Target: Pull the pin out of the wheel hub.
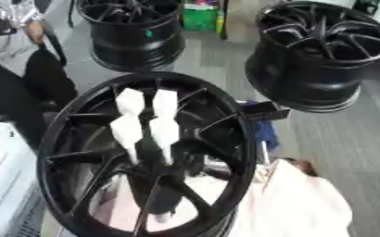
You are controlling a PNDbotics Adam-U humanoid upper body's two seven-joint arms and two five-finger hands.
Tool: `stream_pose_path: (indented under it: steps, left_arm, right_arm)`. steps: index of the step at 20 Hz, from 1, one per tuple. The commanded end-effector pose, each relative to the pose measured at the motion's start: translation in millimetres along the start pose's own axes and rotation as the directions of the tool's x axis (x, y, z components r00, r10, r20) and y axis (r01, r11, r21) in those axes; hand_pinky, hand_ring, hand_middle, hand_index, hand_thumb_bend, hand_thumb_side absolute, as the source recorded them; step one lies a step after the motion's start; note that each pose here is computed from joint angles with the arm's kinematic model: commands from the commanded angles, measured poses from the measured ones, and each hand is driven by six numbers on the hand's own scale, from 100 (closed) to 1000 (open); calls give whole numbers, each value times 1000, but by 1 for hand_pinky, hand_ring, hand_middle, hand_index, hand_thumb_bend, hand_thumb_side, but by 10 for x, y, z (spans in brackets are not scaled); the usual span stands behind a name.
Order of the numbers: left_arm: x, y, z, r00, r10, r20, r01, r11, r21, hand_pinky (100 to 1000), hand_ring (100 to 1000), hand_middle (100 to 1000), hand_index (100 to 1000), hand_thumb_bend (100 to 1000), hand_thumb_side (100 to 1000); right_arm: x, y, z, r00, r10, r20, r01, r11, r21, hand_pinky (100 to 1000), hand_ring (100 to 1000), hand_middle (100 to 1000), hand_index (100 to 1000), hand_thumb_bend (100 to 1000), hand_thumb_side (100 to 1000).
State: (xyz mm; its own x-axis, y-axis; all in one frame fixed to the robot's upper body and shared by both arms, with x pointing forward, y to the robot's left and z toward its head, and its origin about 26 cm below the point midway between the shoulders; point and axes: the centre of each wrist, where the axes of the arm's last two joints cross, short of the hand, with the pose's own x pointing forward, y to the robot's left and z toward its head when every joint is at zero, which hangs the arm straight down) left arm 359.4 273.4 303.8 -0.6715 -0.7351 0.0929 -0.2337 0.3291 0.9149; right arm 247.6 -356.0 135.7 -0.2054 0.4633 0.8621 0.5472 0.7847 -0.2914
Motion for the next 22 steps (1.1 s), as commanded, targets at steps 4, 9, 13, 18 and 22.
stream_pose_path:
  steps: [4, 9, 13, 18, 22]
  left_arm:
    - [-181, -79, -165, 987, -149, 51, 156, 966, -204, 867, 853, 777, 885, 437, 432]
    - [-217, -360, -406, 973, -184, 141, 224, 904, -365, 871, 863, 792, 889, 452, 441]
    - [-415, -45, -674, 978, -131, 163, 208, 699, -684, 872, 865, 795, 889, 473, 444]
    - [-382, -27, -799, 980, -81, 181, 191, 630, -753, 872, 863, 793, 890, 469, 444]
    - [-327, -179, -897, 978, -40, 204, 185, 611, -769, 871, 862, 791, 894, 467, 444]
  right_arm:
    - [65, -33, -22, 1000, 2, 18, -2, 1000, 13, 729, 752, 783, 790, 100, 731]
    - [50, -30, -3, 1000, -4, 5, 4, 1000, 18, 729, 751, 782, 789, 100, 733]
    - [25, -46, 19, 1000, 0, -10, 0, 1000, 9, 728, 749, 780, 788, 100, 736]
    - [13, -37, 37, 1000, -8, -23, 8, 1000, 7, 726, 747, 778, 786, 100, 741]
    - [15, -34, 35, 1000, -14, -25, 14, 1000, 6, 725, 745, 775, 784, 100, 739]
